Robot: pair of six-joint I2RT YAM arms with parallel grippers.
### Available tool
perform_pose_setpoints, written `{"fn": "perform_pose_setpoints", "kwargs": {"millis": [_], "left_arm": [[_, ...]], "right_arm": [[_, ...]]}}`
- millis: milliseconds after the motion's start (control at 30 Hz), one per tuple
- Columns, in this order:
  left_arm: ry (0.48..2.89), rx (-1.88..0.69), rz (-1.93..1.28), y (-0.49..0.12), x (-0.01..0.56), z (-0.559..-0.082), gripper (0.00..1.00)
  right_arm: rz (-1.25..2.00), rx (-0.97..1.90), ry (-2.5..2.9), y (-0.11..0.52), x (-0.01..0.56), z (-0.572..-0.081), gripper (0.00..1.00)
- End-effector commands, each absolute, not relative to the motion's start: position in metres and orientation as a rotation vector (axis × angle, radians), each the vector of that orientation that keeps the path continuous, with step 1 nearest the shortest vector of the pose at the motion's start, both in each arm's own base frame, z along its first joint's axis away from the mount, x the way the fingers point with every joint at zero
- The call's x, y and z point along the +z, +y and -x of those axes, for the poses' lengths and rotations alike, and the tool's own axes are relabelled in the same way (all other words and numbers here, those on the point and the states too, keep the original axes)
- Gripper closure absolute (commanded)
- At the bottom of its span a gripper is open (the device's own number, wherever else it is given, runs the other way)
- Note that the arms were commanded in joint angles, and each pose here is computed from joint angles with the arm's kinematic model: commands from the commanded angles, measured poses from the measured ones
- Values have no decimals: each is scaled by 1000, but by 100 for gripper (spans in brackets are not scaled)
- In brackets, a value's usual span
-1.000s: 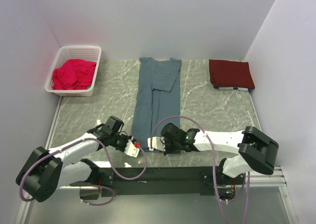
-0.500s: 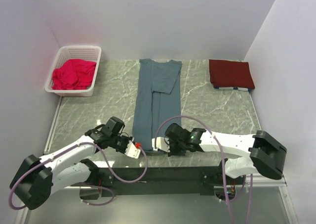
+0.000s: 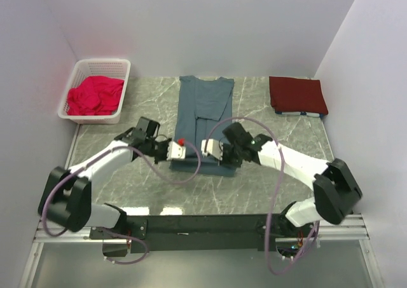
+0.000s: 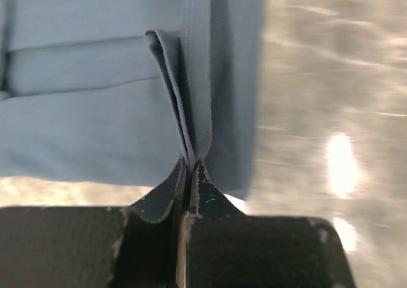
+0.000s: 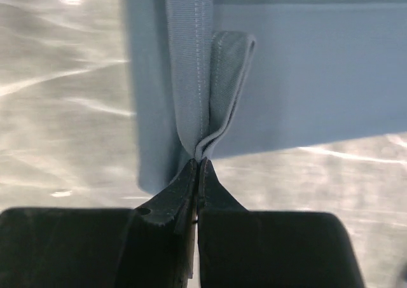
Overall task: Fold and stack the t-shirts
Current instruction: Fold the tshirt
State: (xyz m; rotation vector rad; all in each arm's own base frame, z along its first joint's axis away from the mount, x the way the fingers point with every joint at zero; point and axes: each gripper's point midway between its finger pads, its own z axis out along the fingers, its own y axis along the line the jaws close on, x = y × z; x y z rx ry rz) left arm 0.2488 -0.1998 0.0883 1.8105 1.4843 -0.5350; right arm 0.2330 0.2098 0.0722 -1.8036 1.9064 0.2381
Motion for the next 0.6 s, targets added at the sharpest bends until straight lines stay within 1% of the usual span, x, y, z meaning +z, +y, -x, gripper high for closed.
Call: {"fn": "perform_pose_setpoints", "kwargs": {"millis": [0,67,100,133,200,267,333,367,400,433,567], "left_arm": [[1396,-458,-1784,-207,111,-294,100],[1413,-437,-1766,-205,110,-320,100],[1407,-427,-1769,-204,110,-329,99],[1403,-412,-1764,-207,110,-345,99],[1408,-387,-1754,-206,109,-364,99],[1408,-358,-1742,-208,108,-389,99],[1406,-344,-1736,-211,105,-410,99],[1410,-331,-1728,-209,103,-419,99],[1408,-322,-1723,-208,103,-426,99],[1408,-318,-1720,-210,100,-436,99],[1401,-284,-1703,-206,98,-463,99]], "right_arm": [[1845,151,1818,210,86,-281,100],[1833,138,1855,205,80,-305,100],[1812,130,1829,211,91,-321,100],[1826,122,1848,207,82,-331,100],[1819,98,1815,212,92,-353,100],[1823,89,1838,209,83,-368,100],[1800,70,1823,211,92,-389,100],[1799,72,1850,207,84,-397,100],[1778,59,1835,210,93,-410,100],[1788,68,1854,210,85,-415,100],[1767,26,1844,207,88,-443,100]]}}
